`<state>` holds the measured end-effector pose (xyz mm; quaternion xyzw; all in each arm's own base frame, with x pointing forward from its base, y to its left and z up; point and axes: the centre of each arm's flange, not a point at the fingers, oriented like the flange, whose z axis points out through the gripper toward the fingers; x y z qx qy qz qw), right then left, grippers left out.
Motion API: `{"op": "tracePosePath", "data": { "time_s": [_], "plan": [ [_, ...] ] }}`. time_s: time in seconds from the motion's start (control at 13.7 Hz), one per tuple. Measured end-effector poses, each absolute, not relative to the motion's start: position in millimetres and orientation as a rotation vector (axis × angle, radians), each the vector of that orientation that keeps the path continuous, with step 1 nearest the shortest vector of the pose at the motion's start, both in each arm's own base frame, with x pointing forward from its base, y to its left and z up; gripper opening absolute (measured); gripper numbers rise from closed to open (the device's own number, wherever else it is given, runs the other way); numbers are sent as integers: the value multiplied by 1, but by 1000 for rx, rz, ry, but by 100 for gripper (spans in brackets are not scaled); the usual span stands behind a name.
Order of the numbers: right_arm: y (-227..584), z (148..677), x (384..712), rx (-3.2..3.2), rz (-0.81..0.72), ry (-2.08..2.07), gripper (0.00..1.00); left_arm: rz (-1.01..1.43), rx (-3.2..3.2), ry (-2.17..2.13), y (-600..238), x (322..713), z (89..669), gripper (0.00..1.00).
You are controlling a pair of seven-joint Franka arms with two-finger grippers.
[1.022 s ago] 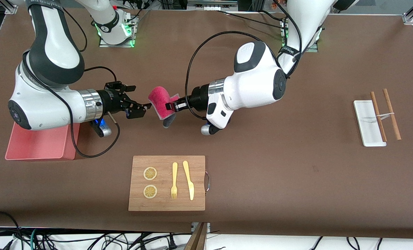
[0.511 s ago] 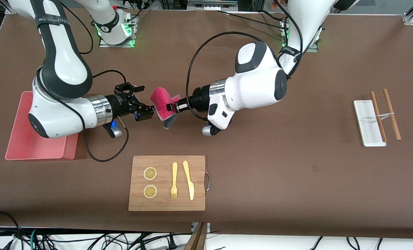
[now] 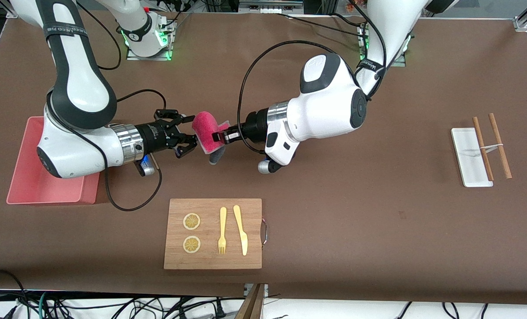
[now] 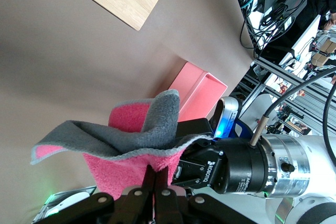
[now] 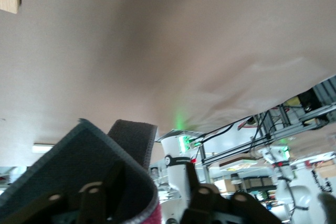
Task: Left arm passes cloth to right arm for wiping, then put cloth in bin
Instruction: 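Close the right gripper on the cloth beside the left gripper, then open the left gripper and pull it back while the right gripper holds the cloth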
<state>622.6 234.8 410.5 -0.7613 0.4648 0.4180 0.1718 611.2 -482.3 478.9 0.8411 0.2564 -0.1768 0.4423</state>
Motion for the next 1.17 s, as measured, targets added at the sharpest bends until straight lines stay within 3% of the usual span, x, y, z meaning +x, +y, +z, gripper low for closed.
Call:
{"op": "tracePosePath", "data": {
  "time_s": [0.29,1.17],
  "plan": [
    [237,413,626,-2117,1184,1404,4,-438,2086,637,-482,612,479,2],
    [237,414,627,-2106,1181,1426,2,-435,2084,643,-478,614,479,2]
  ]
}}
